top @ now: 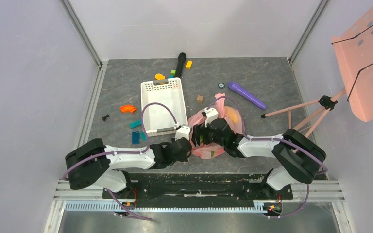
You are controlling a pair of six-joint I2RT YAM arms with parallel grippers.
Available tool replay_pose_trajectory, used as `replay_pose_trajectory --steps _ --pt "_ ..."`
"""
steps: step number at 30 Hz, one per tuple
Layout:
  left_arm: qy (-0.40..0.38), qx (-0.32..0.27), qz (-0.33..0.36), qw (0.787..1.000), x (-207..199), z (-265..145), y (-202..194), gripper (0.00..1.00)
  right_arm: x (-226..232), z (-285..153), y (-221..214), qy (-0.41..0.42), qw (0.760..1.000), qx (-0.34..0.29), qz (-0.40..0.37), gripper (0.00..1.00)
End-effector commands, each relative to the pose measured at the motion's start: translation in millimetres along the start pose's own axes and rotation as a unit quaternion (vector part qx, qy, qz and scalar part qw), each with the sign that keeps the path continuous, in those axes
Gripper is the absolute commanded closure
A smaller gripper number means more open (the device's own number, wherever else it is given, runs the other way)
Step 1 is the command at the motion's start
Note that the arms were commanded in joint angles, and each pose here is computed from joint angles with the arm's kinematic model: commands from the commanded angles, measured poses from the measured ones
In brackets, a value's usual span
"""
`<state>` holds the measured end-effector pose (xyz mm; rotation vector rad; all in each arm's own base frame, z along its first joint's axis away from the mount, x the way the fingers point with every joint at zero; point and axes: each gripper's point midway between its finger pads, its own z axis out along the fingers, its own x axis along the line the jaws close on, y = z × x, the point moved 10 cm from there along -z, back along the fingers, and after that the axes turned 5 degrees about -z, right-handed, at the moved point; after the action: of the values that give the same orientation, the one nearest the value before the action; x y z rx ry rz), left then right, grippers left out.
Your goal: Take the fake fruits out of the plastic bag
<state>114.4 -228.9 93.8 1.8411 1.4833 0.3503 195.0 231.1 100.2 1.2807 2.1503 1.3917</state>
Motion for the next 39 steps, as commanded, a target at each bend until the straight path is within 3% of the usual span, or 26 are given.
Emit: replay_pose_trajectory --steps 1,5,11,25,39 --pt "0.001 -0.021 -0.022 1.000 -0.5 -2.0 5.4 0.98 6.2 9.0 5.5 0.019 1.000 -0.005 0.009 0.16" --pt "0.000 -0.021 -0.024 0.999 -0.5 -2.0 5.9 0.98 5.7 4.6 3.8 0.019 1.000 -0.001 0.011 0.34" --pt "-0.001 -0.022 -0.023 0.999 -1.0 -2.1 7.5 0.98 6.9 -13.5 9.9 0.022 1.000 -0.005 0.013 0.46" --pt "-0.006 -0.035 -0.027 0.999 -2.7 -13.8 18.8 0.98 0.2 -78.0 26.5 -0.018 1.000 -0.016 0.003 0.48" --pt "-0.039 -0.089 -0.039 0.994 -7.7 -65.6 62.2 0.98 19.7 -137.6 88.5 0.046 0.996 -0.070 -0.024 0.49"
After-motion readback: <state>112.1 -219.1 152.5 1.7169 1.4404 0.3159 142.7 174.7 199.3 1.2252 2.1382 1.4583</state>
